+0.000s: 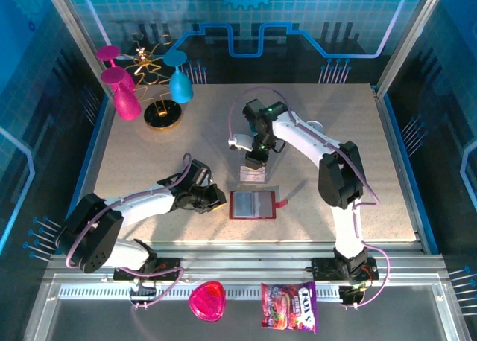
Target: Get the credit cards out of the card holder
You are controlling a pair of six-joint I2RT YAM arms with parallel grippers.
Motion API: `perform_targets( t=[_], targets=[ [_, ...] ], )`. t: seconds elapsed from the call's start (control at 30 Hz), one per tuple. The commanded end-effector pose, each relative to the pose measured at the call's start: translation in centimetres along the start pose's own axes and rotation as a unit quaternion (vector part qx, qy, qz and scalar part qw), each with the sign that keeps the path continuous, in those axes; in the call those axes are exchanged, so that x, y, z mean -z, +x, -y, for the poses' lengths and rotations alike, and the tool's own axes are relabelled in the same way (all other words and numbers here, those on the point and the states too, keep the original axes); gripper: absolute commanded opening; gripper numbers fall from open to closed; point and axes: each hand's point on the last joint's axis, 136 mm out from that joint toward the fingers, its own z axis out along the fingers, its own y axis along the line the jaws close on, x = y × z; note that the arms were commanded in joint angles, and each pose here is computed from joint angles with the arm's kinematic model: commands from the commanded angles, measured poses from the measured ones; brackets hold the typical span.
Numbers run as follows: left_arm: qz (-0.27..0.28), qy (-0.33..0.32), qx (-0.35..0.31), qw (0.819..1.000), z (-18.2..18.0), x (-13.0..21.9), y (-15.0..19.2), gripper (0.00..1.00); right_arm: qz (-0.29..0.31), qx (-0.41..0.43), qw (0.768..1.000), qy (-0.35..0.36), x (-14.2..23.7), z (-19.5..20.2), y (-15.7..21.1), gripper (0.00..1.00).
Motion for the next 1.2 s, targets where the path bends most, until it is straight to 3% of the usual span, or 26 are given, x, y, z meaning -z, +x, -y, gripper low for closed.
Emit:
perform_targets(
  t=[0.0,0.27,0.6,1.03,1.17],
  targets=[
    [-0.006,0.018,-0.003,1.0,1.1,-0.1,-0.3,0.15,0.061,-0.054,0.997,0.007,1.1,-1.0,-1.9,0.15],
    [-0.016,0.02,-0.003,1.0,1.2,-0.7,-0.4,0.15,0.13,-0.18,0.975,0.018,1.5,-2.3,-1.7,0.14],
    [-0.026,0.027,-0.007,0.999,1.9,-1.4,-0.5,0.14,0.168,-0.325,0.931,0.01,0.4,-3.7,0.0,0.13],
    [-0.039,0.026,-0.012,0.999,2.1,-2.2,-0.3,0.12,0.198,-0.472,0.856,-0.071,-2.3,-6.6,1.6,0.04],
    [-0.043,0.026,-0.011,0.999,2.1,-2.4,-0.2,0.11,0.195,-0.491,0.844,-0.09,-3.0,-7.4,2.1,0.04]
  ],
)
